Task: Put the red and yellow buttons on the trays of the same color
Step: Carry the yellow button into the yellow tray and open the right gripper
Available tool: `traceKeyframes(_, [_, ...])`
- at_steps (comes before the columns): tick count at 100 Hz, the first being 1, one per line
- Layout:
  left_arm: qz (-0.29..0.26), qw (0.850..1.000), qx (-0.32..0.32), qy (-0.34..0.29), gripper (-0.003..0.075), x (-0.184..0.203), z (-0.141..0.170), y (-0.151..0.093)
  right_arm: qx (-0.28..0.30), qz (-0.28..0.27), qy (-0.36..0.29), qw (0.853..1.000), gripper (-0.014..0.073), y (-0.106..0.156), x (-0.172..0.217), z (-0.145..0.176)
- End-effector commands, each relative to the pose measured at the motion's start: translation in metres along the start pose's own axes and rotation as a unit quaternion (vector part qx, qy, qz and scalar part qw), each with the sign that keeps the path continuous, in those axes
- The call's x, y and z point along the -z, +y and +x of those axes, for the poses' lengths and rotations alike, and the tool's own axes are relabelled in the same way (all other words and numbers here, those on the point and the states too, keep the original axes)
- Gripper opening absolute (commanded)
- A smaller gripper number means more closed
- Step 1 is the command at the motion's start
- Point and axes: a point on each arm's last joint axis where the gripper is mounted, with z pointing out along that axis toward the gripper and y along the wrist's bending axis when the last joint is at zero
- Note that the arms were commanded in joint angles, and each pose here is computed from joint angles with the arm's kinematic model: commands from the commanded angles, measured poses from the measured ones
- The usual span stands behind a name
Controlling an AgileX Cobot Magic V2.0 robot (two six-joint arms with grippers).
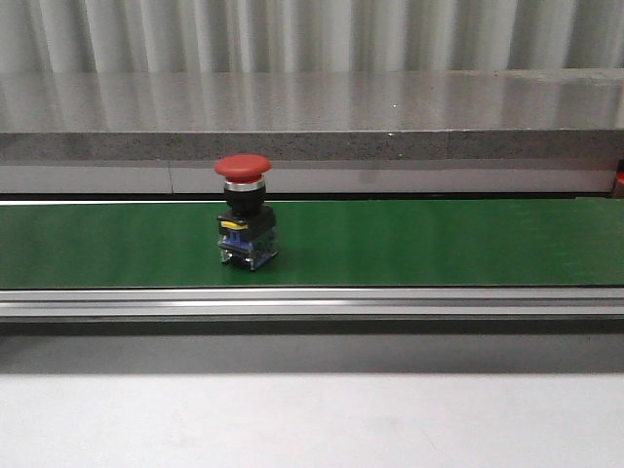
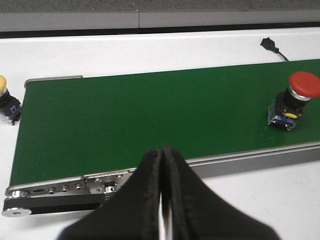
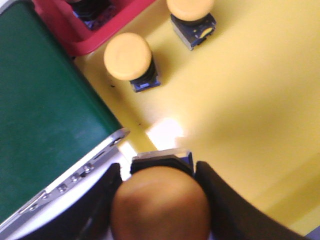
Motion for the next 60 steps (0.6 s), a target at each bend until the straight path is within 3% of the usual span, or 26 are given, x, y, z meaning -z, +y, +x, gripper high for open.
traceKeyframes(1, [0.004,0.999,0.001,-0.044,-0.002,0.005,-0.013,-0.002,-0.008,0.0,-0.036,0.999,0.0085,-0.002,-0.001,-0.01])
traceKeyframes(60, [0.004,0.999,0.001,-0.044,-0.002,0.005,-0.013,-0.002,-0.022,0.02,0.002,1.0,0.0085,-0.011,-0.063,-0.022])
